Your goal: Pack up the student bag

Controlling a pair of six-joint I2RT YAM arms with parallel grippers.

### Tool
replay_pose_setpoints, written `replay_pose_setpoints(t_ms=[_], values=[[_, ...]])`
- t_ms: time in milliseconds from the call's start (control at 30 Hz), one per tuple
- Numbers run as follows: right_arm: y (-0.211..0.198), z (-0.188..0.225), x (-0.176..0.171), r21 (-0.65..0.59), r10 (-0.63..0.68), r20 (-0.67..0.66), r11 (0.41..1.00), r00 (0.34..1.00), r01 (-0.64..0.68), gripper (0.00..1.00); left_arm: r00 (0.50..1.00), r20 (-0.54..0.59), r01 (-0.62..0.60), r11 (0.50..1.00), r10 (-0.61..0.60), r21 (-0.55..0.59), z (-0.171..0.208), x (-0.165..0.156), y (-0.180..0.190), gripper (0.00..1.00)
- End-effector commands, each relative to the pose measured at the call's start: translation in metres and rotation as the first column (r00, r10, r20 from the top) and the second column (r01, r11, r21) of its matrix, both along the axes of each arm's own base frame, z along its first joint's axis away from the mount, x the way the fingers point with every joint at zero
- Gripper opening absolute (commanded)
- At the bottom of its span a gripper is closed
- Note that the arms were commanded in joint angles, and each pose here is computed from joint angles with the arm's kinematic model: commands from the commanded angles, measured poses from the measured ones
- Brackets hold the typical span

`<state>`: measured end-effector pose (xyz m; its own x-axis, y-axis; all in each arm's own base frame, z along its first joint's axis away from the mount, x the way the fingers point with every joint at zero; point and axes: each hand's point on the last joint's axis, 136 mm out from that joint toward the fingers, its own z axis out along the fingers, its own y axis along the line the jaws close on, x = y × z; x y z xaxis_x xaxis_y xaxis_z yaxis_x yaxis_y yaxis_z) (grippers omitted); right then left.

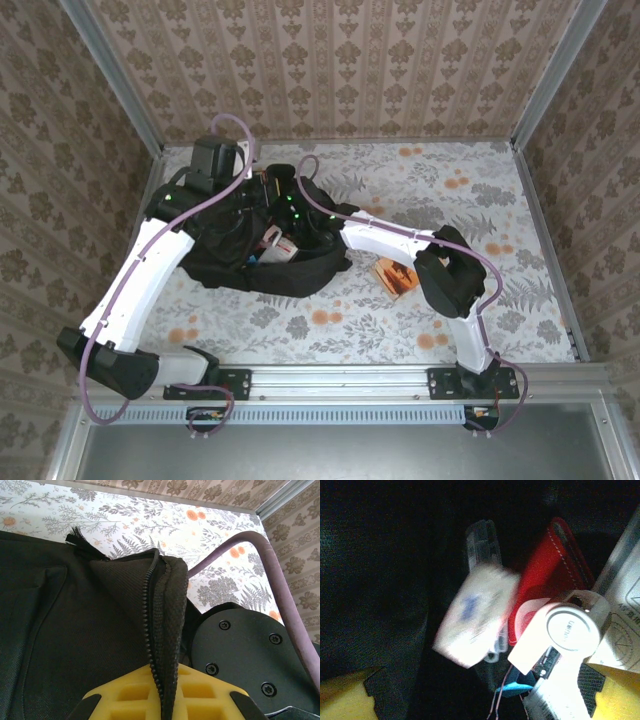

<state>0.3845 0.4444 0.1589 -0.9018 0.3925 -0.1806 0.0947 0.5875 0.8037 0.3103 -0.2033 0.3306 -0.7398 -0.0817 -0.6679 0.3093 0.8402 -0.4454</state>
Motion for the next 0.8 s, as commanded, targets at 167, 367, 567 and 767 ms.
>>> replay_pose_setpoints(t_ms=[167,367,567,767], values=[[0.006,0.036,-0.004,0.089,0.064,0.085,0.993,0.994,-0.072,0.94,0.992,0.124,0.033,0.997,-0.023,-0.073,0.042,0.002,-0.007,0.00],[-0.009,0.052,-0.024,-0.044,0.191,0.188,0.982,0.964,-0.186,0.91,0.994,0.109,-0.010,0.999,0.014,-0.041,0.025,0.009,0.003,0.00],[-0.045,0.073,-0.044,-0.188,0.261,0.287,0.959,0.922,-0.213,0.90,0.996,0.081,-0.022,0.999,0.025,-0.034,0.010,0.015,0.003,0.00],[-0.103,0.086,-0.063,-0.322,0.223,0.330,0.940,0.917,-0.113,0.94,0.996,0.077,-0.038,0.999,0.040,-0.024,0.002,0.019,0.005,0.00]])
